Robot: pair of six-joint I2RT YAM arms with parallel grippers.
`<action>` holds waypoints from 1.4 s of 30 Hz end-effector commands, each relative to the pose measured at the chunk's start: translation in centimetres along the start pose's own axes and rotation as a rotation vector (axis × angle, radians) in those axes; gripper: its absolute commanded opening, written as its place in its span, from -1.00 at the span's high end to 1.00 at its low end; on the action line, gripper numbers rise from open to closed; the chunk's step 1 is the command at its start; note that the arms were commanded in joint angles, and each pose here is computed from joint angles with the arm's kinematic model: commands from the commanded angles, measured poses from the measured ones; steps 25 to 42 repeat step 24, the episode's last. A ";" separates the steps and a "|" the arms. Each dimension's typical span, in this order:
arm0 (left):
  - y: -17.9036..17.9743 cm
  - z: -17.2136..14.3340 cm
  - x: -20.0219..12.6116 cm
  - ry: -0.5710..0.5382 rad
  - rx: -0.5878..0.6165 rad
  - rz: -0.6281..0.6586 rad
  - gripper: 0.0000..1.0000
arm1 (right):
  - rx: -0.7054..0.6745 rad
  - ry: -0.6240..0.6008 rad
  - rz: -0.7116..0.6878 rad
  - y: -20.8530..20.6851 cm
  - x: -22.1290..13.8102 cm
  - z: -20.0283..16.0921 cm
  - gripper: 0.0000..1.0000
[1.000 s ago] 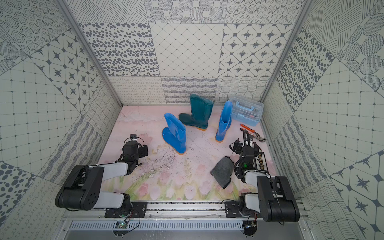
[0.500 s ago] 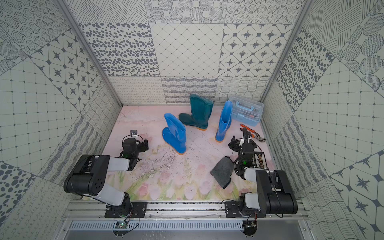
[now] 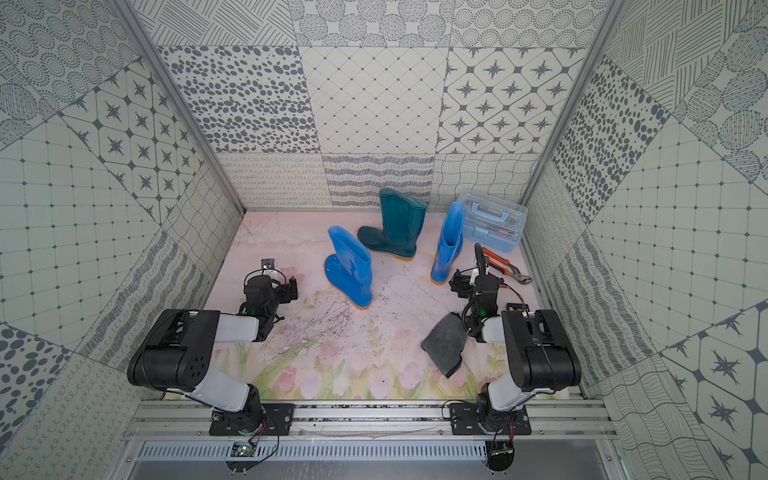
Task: Wipe the rubber boots with a cloth
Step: Reset both arms
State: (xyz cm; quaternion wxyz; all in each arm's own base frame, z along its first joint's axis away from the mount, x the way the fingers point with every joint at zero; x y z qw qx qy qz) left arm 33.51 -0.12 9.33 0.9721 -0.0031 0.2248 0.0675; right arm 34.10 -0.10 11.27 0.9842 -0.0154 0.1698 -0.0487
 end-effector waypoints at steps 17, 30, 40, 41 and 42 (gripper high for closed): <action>0.0 1.1 0.3 -0.045 0.001 -0.032 -0.95 | -0.003 -0.050 0.003 0.1 0.0 1.3 -0.96; 0.1 1.1 0.3 -0.043 -0.003 -0.039 -0.94 | -0.003 -0.049 0.003 0.1 0.0 1.3 -0.96; 0.1 1.1 0.3 -0.043 -0.003 -0.039 -0.94 | -0.003 -0.049 0.003 0.1 0.0 1.3 -0.96; 0.1 1.1 0.3 -0.043 -0.003 -0.039 -0.94 | -0.003 -0.049 0.003 0.1 0.0 1.3 -0.96; 0.1 1.1 0.3 -0.043 -0.003 -0.039 -0.94 | -0.003 -0.049 0.003 0.1 0.0 1.3 -0.96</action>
Point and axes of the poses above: each gripper's point midway between its finger pads, its own x axis out along the fingers, its own y axis along the line the jaws close on, z = x × y, the point moved 6 cm from there along -x, back along the fingers, and after that the axes turned 4 degrees about -x, right-handed, at the moved point
